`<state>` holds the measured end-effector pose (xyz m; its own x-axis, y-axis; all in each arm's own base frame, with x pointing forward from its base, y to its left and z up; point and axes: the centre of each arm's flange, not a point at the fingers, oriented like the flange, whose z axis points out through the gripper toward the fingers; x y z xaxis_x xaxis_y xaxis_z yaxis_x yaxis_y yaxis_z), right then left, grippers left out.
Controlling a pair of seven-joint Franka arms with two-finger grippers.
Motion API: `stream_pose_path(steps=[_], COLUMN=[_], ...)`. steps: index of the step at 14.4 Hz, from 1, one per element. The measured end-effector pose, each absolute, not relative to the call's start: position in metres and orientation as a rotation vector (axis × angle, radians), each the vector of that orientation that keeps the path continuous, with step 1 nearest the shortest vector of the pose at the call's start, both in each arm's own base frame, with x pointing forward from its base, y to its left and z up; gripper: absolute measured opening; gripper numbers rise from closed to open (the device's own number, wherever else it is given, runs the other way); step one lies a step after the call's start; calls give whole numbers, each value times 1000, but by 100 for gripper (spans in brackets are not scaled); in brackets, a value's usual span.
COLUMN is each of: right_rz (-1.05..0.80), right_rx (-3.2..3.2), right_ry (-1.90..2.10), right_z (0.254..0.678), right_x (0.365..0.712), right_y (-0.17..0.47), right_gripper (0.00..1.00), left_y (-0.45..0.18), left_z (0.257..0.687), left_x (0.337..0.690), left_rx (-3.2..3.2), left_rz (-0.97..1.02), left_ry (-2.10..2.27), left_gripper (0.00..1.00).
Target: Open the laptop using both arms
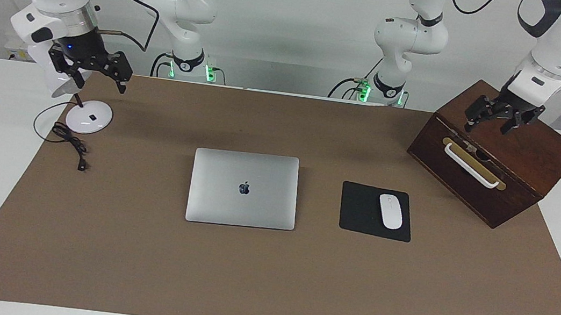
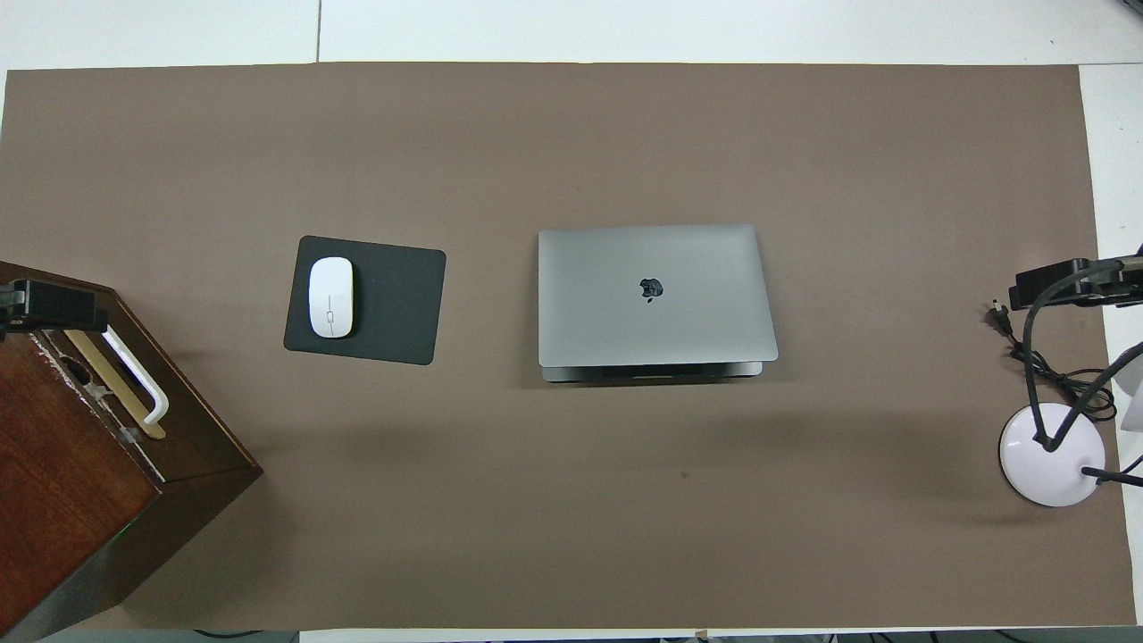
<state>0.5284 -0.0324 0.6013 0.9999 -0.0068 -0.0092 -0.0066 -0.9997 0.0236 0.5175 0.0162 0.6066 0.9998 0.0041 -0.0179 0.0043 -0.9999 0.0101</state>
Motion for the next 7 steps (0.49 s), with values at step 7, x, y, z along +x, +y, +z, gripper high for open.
stream_pose_path(steps=[7], right_rz=[-14], right_rx=[3118], right_ry=[-10], right_z=[601], right_x=[528], right_y=[-32], right_gripper=[100], left_y=[16], left_z=[606], left_x=[517], left_rx=[3131], left_rz=[-29], left_ry=[13], left_gripper=[100])
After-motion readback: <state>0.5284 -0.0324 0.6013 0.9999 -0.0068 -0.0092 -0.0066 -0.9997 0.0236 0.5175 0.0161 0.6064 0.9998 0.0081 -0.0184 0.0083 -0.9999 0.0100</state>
